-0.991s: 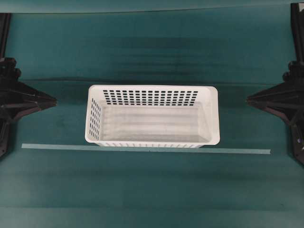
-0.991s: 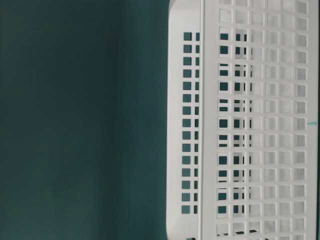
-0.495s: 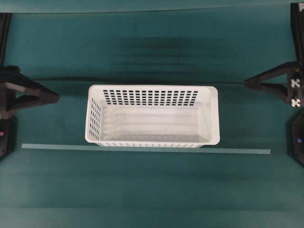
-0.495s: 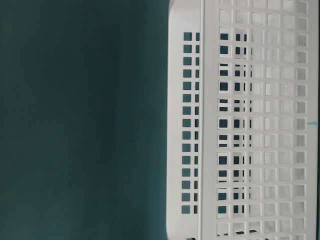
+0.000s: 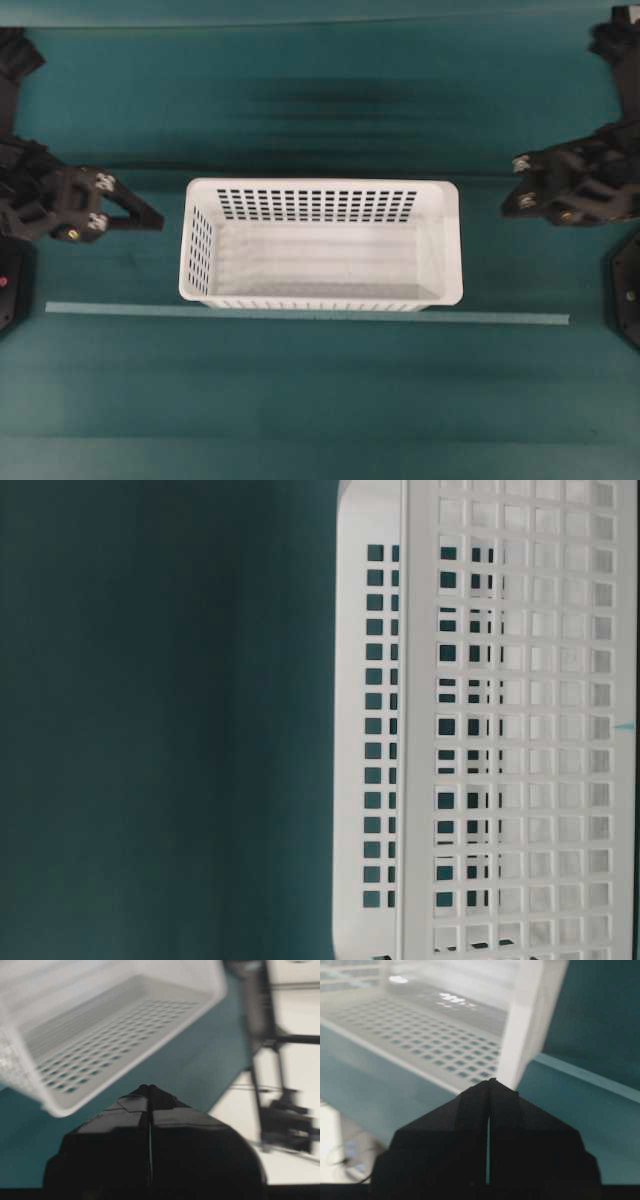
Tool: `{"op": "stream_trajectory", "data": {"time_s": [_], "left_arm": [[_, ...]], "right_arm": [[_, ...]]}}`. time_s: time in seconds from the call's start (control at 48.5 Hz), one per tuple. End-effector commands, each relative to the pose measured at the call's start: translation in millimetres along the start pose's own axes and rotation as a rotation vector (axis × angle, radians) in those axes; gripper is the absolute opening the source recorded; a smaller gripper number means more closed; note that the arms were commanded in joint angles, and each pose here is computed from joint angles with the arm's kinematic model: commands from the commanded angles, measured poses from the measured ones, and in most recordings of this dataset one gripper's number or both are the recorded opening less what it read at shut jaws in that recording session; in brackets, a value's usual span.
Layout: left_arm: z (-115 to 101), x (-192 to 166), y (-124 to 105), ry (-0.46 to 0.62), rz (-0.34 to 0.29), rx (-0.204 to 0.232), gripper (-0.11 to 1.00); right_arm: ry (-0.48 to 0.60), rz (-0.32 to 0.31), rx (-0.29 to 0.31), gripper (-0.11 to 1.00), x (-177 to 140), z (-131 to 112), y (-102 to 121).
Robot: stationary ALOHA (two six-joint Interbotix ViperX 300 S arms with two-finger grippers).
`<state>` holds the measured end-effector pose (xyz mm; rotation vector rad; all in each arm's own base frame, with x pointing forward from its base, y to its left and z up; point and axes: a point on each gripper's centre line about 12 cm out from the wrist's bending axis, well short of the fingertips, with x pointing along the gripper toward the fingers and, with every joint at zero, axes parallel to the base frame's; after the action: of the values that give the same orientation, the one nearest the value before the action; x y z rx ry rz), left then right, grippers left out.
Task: Lift the white basket with both hands.
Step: 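Move both grippers inward toward the basket's left and right short rims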
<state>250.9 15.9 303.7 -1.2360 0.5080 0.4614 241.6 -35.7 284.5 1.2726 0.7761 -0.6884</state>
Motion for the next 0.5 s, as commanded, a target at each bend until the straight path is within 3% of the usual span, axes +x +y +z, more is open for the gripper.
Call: {"op": "stream_trajectory", "data": {"time_s": [0.0,0.124,0.33,0.475], "left_arm": [[1,11,-2,0.019,0.074,-0.006,-0.05],[0,23,2,0.039,0.159,-0.041,-0.05],[0,33,2,0.049,0.193,-0.063,-0.05],[-1,32,6,0.055,0.223,-0.064,-0.05]], "right_arm": [[0.018,-0.065,-0.013,0.02,15,3,10],[0.044,-0.128,-0.022,0.02,32,5,19],[0.111,-0.285,-0.056,0.02,52,2,10],[0.117,-0.290,-0.083,0.01,56,2,11]]}}
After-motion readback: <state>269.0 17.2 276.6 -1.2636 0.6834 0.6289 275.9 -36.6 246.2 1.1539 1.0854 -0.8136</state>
